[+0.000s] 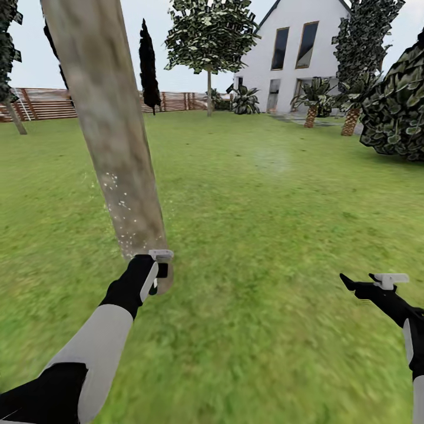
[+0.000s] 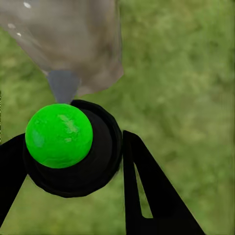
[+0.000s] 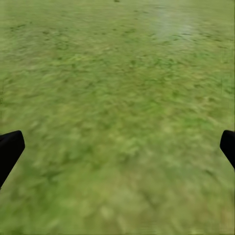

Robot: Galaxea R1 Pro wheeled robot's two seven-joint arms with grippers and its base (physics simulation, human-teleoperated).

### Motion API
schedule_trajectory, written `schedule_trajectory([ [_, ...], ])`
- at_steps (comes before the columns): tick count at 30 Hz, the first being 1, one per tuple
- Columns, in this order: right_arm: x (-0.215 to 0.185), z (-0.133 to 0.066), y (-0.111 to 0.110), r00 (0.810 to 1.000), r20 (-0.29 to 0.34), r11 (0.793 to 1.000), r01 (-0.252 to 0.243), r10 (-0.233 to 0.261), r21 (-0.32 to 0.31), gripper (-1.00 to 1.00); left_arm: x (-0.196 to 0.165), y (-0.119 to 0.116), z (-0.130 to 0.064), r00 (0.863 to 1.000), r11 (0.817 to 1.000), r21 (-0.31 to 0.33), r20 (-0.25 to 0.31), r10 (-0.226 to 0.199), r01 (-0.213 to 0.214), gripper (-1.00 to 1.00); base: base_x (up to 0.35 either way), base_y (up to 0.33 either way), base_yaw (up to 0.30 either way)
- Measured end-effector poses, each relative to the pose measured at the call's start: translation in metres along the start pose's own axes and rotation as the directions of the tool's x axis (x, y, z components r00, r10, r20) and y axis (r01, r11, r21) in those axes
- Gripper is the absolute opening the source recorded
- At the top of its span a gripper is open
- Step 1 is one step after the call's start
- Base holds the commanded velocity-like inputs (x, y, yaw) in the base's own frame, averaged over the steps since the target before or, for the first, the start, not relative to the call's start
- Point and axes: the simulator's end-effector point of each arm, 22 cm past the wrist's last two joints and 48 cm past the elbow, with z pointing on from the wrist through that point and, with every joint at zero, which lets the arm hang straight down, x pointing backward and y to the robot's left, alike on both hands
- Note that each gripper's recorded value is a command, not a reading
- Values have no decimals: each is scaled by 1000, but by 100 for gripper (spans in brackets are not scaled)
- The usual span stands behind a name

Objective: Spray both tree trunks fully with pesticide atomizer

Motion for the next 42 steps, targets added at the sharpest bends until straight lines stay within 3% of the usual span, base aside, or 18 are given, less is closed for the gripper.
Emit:
schedule_trajectory([
  [9,-1,0,0,1000,2,1000,2,-2,0,100,8,0,3,1000,1000,-5,-17,8,-8,-100,168,-133,277],
  [12,-2,0,0,1000,4,1000,2,-2,0,100,10,10,4,1000,999,-51,-21,9,-10,-100,120,-52,118],
  [18,-2,0,1,1000,1,1000,4,-4,-3,100,20,8,17,1000,998,-63,9,-1,2,-100,45,-42,5],
  [42,-2,0,1,1000,2,1000,4,-4,-2,100,23,11,19,1000,997,-71,7,2,-1,-100,73,-269,112],
])
